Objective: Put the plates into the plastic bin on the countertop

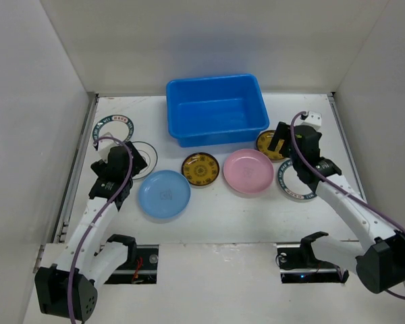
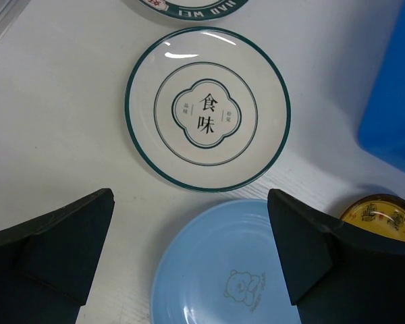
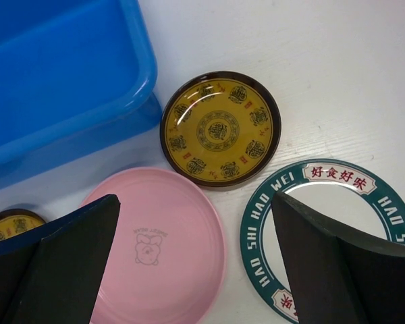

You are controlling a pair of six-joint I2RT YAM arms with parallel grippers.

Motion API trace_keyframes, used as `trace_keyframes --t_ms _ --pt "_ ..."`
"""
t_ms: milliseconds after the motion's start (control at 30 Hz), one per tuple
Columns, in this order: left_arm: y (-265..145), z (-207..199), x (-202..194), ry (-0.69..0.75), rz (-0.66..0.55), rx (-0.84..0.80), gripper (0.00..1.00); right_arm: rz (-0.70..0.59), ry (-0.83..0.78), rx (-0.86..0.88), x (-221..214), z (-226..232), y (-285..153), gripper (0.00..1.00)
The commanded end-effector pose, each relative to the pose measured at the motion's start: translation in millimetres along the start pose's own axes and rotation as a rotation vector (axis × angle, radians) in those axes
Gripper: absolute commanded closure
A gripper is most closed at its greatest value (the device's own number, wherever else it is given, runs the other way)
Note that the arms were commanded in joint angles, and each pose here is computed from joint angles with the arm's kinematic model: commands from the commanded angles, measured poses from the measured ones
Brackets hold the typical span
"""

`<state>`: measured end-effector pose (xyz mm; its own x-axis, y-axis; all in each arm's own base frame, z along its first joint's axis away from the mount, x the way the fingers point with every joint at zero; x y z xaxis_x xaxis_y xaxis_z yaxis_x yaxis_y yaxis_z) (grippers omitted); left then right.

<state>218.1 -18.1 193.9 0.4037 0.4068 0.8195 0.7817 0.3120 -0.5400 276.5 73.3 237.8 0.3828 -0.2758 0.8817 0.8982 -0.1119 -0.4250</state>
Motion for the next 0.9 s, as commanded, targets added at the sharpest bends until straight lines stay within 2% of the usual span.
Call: trace_keyframes --t_ms 0,167,333,433,500,600,700,867 --pt "-7.4 -3.0 26.4 -0.046 -0.091 0.011 0.0 -0.026 -0.013 0.007 5.9 1.8 -5.9 0.0" --pt "-7.7 -6.3 29.6 -0.006 -0.075 0.015 0.0 -0.015 -0.026 0.027 4.4 7.1 -10.1 0.0" --pt "-15.1 -6.7 26.2 0.025 0.05 0.084 0.0 -0.01 -0.043 0.073 2.9 19.0 -14.0 0.0" --pt "-16.8 -0.4 18.4 -0.09 0.071 0.13 0.0 -0.017 -0.033 0.111 5.9 28.9 -21.3 0.0" --pt "-14.4 1.0 9.0 -0.117 0.093 0.116 0.0 -0.033 0.004 0.13 6.5 34.0 -30.2 0.0" --pt "-10.6 -3.1 -4.8 -0.032 0.18 0.062 0.0 -0.021 0.046 0.119 2.1 30.4 -39.4 0.0" --pt "-10.6 -2.0 -15.2 -0.011 0.266 0.066 0.0 0.034 0.003 0.216 -5.9 36.4 -43.3 0.0" --pt "-14.7 -0.9 -28.2 -0.006 0.313 0.063 0.0 0.092 -0.045 0.229 -14.1 40.5 -35.2 0.0"
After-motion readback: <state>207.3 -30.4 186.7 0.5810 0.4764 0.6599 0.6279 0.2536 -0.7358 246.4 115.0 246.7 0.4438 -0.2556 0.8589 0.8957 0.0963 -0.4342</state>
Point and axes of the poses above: each gripper's point midway between its finger pads, its own y axis out along the fingers, its own z axis along the line the jaws close on, x = y × z, the point moved 8 cm from there along -y, back along the fingers, and after that the axes turned 1 degree about y, right-handed, at the moved point
